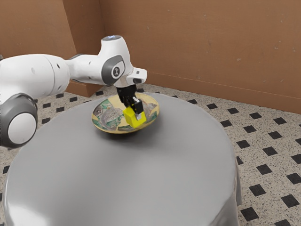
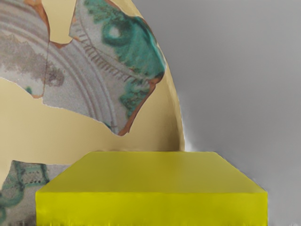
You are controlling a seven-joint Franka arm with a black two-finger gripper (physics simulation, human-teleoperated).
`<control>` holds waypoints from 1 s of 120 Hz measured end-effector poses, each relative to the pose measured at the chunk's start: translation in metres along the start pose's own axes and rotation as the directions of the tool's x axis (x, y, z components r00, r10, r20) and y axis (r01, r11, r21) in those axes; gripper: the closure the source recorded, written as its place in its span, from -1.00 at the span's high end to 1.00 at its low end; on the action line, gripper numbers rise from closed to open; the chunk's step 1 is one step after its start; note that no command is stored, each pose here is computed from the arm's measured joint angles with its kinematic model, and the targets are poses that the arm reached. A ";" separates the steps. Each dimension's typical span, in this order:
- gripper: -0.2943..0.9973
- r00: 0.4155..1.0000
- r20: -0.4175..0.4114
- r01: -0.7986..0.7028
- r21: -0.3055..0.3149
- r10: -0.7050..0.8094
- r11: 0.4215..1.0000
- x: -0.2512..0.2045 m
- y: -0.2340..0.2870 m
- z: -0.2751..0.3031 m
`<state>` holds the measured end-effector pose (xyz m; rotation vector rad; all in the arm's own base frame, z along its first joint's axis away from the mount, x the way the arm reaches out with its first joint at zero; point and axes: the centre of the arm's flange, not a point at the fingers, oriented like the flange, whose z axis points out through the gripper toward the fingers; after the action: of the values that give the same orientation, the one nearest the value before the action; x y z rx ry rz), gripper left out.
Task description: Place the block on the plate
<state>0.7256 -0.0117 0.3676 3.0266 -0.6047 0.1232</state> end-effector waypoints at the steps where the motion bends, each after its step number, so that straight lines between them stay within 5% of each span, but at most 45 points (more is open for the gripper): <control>1: 0.11 1.000 0.000 0.003 0.001 -0.003 1.000 0.000 -0.002 0.000; 73: 0.08 0.995 0.003 0.104 0.030 -0.104 0.994 -0.007 -0.091 0.049; 120: 0.46 0.995 -0.042 0.089 0.039 -0.087 0.995 -0.006 -0.079 -0.002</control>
<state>0.7503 0.0634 0.3661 3.0760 -0.4709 0.1944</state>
